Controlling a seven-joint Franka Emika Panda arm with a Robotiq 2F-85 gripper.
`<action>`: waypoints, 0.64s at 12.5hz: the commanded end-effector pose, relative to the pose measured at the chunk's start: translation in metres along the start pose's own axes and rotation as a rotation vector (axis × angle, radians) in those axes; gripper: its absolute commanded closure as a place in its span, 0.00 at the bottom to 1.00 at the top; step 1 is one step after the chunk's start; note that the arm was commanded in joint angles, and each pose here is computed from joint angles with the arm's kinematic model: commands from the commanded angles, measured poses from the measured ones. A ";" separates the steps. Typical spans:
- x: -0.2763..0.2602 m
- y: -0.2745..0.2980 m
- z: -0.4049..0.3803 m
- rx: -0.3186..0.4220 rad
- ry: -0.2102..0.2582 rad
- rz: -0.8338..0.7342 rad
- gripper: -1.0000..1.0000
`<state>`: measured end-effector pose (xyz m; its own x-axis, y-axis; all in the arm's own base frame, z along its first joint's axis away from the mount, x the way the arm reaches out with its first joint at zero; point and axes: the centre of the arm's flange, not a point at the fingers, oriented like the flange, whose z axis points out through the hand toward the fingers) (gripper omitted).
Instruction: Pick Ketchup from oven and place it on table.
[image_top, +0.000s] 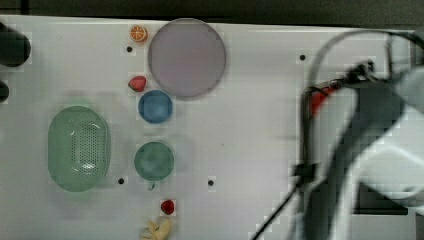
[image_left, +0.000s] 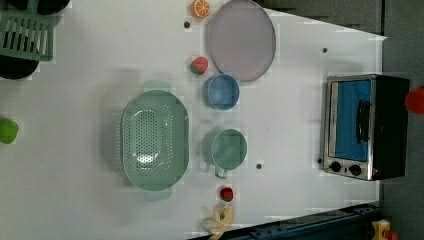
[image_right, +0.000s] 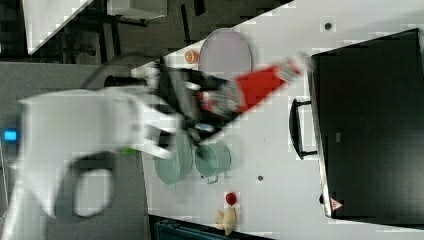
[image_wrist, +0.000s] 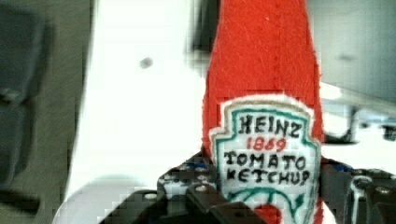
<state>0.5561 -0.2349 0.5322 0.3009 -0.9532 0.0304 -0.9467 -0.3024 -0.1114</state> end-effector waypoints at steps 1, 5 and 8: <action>-0.165 -0.094 0.062 -0.071 -0.090 -0.296 0.39; -0.223 -0.086 0.122 -0.137 -0.142 -0.379 0.39; -0.223 -0.059 0.174 -0.145 -0.116 -0.373 0.39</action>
<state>0.5607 0.0761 0.3525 0.7299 -0.6735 -0.1169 -0.6759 -0.7366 0.0240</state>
